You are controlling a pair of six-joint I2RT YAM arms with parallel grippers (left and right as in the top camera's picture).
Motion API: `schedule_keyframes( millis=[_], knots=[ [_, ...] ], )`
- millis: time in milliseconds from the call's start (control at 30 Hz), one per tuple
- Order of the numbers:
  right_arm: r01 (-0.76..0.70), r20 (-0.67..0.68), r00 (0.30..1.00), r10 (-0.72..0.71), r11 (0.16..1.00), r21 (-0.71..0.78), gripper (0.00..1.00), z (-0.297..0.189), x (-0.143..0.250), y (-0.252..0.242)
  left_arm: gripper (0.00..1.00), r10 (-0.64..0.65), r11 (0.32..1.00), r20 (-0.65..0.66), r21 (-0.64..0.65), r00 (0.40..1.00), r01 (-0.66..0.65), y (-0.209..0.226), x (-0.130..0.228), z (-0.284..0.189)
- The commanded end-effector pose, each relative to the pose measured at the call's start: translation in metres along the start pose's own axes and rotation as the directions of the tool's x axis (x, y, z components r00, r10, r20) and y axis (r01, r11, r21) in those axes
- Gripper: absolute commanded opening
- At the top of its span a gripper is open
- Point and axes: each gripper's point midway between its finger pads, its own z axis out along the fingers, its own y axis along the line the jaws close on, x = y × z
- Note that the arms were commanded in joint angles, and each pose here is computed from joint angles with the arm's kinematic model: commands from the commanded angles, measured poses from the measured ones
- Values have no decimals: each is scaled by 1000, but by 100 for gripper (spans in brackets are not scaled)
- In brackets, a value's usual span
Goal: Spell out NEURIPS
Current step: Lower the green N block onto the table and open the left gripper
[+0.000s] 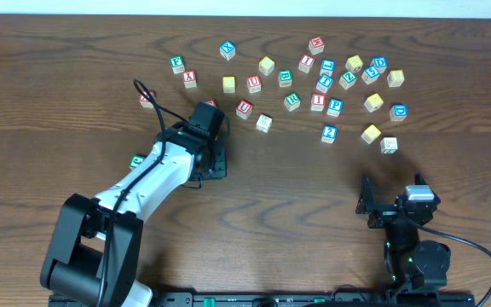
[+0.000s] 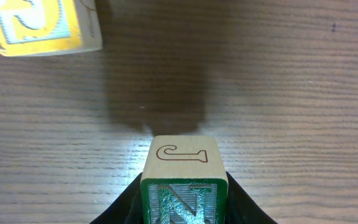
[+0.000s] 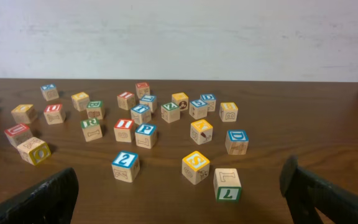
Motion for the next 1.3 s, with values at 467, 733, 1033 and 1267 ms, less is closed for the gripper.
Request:
schedule_keyframes(
  millis=[467, 733, 1033, 1267],
  knots=[
    [-14, 0, 1000, 14, 1000, 6, 99, 0, 0, -2, 16, 13, 1000, 2, -3, 1000, -13, 3, -12, 8],
    [-14, 0, 1000, 14, 1000, 6, 99, 0, 0, -2, 13, 11, 1000, -34, -18, 999, -12, 6, -7, 23],
    [-14, 0, 1000, 14, 1000, 6, 99, 0, 0, -2, 15, 14, 1000, -26, -15, 1000, -15, 5, -10, 21],
    [-14, 0, 1000, 14, 1000, 6, 99, 0, 0, -2, 32, 18, 1000, -21, -13, 1000, -19, 4, -12, 20]
  ],
)
